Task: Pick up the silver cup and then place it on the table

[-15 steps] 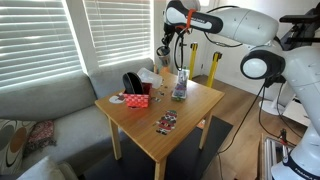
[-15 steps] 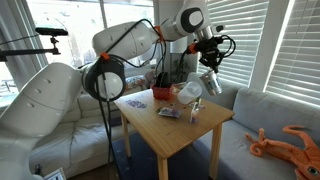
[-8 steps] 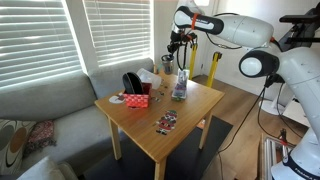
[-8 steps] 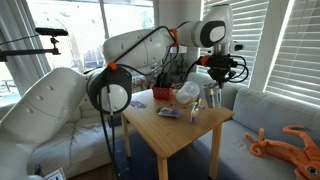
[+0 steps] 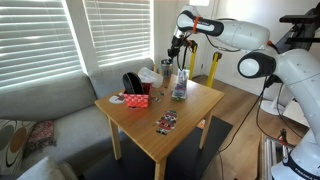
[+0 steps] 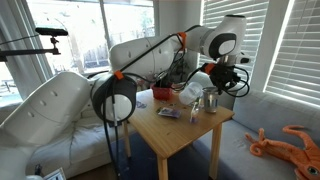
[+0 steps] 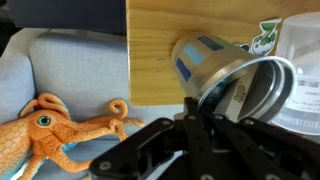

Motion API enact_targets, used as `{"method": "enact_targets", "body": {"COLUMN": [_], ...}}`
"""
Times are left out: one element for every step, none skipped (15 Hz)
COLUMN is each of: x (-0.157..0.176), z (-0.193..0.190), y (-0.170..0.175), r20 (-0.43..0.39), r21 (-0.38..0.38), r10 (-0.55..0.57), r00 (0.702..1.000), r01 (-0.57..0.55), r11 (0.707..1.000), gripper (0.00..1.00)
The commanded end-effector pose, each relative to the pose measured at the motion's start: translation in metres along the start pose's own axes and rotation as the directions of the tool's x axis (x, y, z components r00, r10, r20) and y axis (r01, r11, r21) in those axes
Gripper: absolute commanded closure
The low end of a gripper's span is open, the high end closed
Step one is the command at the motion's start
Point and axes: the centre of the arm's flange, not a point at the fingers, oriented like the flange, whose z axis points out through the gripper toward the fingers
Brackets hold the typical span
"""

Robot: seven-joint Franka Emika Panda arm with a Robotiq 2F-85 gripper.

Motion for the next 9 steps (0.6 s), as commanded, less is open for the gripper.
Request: {"method": "enact_targets", "body": {"x": [-0.007,-0.009,-0.013,-0.016,-0.02,-0.024,-0.026,-0.026,0.013], "z": [-0.004,-0.012,-0.026,-0.041,-0.06,-0.08,-0.097,-0.111,-0.09], "y": [-0.002,-0.003,-0.01,-0.018,-0.03,-0.044,-0.057,-0.075,-0.042], "r20": [-0.014,-0.017,-0.046,-0.079,-0.133,-0.172,-0.192,-0.204,-0.18], "r21": [0.033,0.014,-0.013,-0.035,-0.061,-0.093,-0.122,-0.141,-0.087], "r10": [0.018,0.022,0.008,-0.008,-0.058,-0.113,-0.16,-0.215,-0.136], "r00": [1.0,1.0,0.999,0.997,0.989,0.979,0.968,0.955,0.974], "r01": [-0.018,-0.022,-0.009,0.005,0.05,0.098,0.138,0.188,0.122], "r11": [0.999,1.0,1.0,0.999,0.997,0.991,0.983,0.972,0.989], "gripper": [0.63,0.57,0.49,0.43,0.36,0.29,0.22,0.14,0.33]}}
